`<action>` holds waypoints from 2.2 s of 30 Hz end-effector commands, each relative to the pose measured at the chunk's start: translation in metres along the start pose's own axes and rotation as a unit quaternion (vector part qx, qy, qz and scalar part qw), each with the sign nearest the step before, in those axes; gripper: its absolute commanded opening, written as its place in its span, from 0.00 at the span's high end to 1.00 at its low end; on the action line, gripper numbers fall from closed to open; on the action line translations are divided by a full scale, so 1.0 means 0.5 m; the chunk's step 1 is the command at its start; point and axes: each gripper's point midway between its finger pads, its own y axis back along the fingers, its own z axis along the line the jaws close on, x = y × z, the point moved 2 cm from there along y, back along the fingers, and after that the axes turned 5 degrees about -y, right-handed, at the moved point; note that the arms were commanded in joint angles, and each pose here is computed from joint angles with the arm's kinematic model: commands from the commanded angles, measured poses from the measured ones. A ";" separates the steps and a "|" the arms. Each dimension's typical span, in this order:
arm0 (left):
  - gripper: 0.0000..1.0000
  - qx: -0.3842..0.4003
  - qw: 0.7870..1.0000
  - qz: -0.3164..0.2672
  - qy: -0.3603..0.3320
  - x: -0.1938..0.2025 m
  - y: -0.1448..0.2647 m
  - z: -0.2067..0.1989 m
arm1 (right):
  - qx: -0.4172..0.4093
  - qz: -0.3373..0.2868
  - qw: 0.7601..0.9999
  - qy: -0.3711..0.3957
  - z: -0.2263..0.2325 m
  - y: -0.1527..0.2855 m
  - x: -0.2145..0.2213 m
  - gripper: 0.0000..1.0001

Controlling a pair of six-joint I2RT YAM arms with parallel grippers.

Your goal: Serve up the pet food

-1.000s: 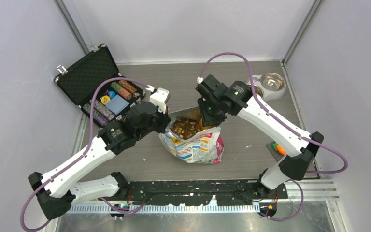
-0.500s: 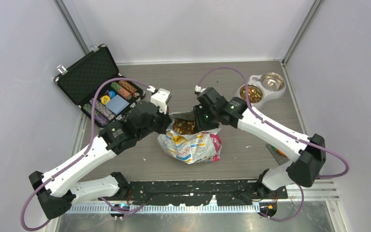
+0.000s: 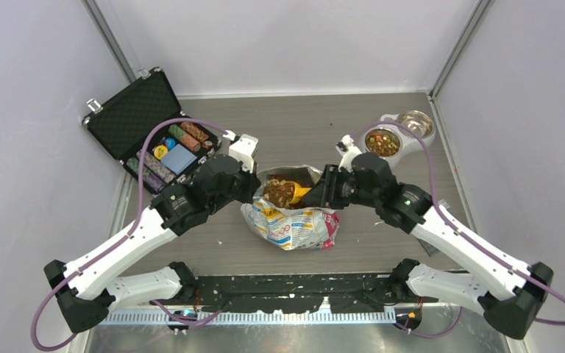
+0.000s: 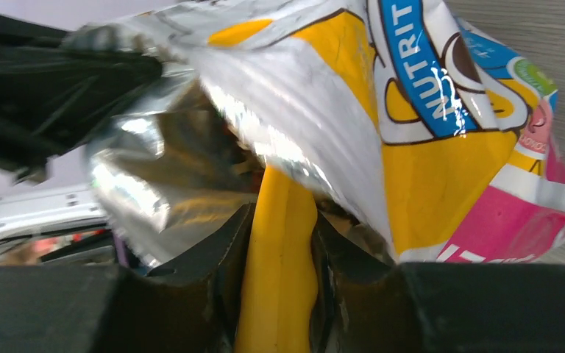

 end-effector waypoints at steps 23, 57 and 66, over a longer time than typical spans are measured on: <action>1.00 0.024 0.995 -0.093 0.028 -0.085 0.023 -0.017 | -0.110 -0.121 0.986 -0.023 0.066 0.194 -0.063 0.95; 1.00 0.024 0.996 -0.083 0.035 -0.098 0.016 -0.024 | -0.315 -0.112 0.929 -0.157 0.044 0.180 -0.073 0.95; 1.00 0.027 0.996 -0.070 0.043 -0.085 0.006 -0.028 | -0.340 -0.114 0.921 -0.151 0.041 0.200 -0.061 0.95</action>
